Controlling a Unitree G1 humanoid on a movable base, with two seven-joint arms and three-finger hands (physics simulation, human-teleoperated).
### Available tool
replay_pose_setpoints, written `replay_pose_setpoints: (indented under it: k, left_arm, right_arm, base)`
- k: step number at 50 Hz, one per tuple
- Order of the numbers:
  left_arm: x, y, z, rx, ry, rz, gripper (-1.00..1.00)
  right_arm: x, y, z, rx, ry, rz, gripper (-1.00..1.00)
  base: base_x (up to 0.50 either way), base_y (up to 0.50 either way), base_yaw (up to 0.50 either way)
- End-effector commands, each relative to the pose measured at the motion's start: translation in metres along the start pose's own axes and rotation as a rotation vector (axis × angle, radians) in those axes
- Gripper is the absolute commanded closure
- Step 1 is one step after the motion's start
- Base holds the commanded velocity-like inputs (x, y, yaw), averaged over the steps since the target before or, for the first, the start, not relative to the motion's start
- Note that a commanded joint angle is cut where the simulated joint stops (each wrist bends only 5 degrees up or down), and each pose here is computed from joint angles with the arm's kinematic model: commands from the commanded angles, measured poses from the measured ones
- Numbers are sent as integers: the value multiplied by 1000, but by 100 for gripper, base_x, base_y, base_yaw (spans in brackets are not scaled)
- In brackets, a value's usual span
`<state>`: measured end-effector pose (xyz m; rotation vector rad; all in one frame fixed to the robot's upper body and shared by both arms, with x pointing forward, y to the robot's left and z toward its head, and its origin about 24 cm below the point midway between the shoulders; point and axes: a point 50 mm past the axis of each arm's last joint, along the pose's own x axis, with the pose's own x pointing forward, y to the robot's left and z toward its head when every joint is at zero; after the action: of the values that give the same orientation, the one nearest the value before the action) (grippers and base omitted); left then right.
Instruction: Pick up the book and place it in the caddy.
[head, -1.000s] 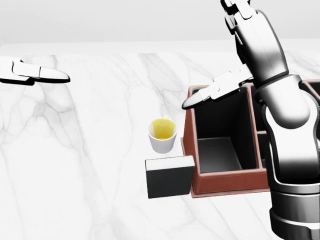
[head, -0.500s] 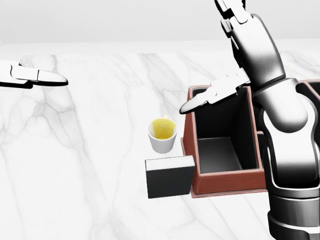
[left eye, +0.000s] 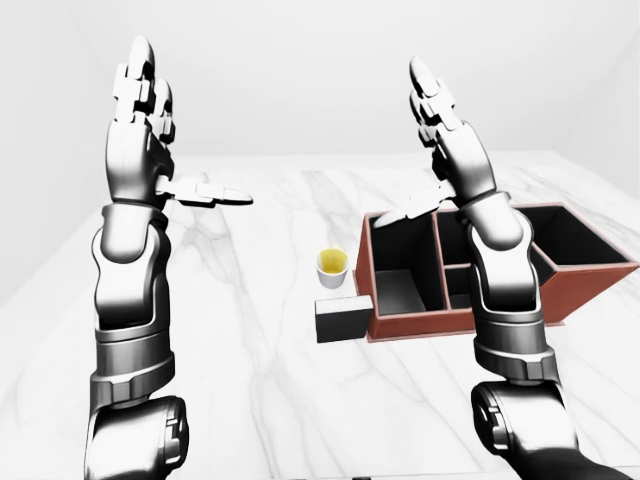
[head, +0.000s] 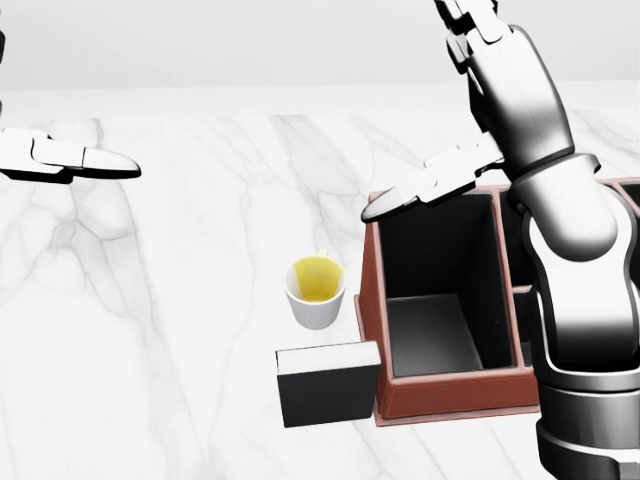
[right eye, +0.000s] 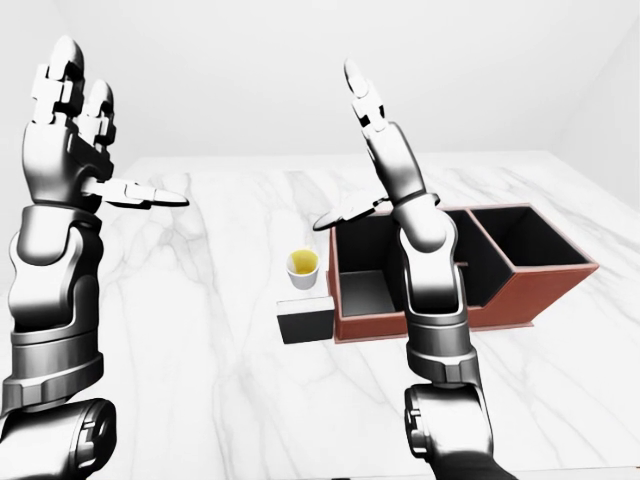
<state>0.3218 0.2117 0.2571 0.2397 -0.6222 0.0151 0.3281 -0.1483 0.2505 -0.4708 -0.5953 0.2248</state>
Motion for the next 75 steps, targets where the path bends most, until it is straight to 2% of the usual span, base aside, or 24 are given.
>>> replay_pose_setpoints:
  k: [1,11,14,23,33,47,48,54,75]
  left_arm:
    - [0,0,-3,0,13,-1,-100]
    - [-2,1,-4,0,16,1,-100]
    - [-3,2,-3,1,12,1,-100]
    - [-6,1,-6,-4,22,-1,-100]
    - [-10,2,-3,-2,10,1,-100]
    - [-19,5,2,4,-15,5,-100]
    - [-19,5,2,4,-16,7,-100]
    - [-23,8,4,4,-22,14,-100]
    - [-27,13,8,1,-39,26,-100]
  right_arm:
    - [2,-1,-3,19,8,-18,-100]
    - [-3,9,2,1,-11,38,-100]
    - [-12,24,5,-49,-17,138,-100]
    - [-27,49,3,-161,35,259,-100]
    - [-44,74,3,-227,78,366,-100]
    - [-63,114,-26,-208,233,458,-100]
    - [-70,119,-40,-183,291,454,-100]
    - [-67,125,-35,-222,285,487,-100]
    - [-86,153,-75,-329,463,521,-100]
  base:
    - [0,0,0]
    - [0,0,0]
    - [0,0,0]
    - [0,0,0]
    - [0,0,0]
    - [0,0,0]
    - [0,0,0]
    - [0,0,0]
    - [0,0,0]
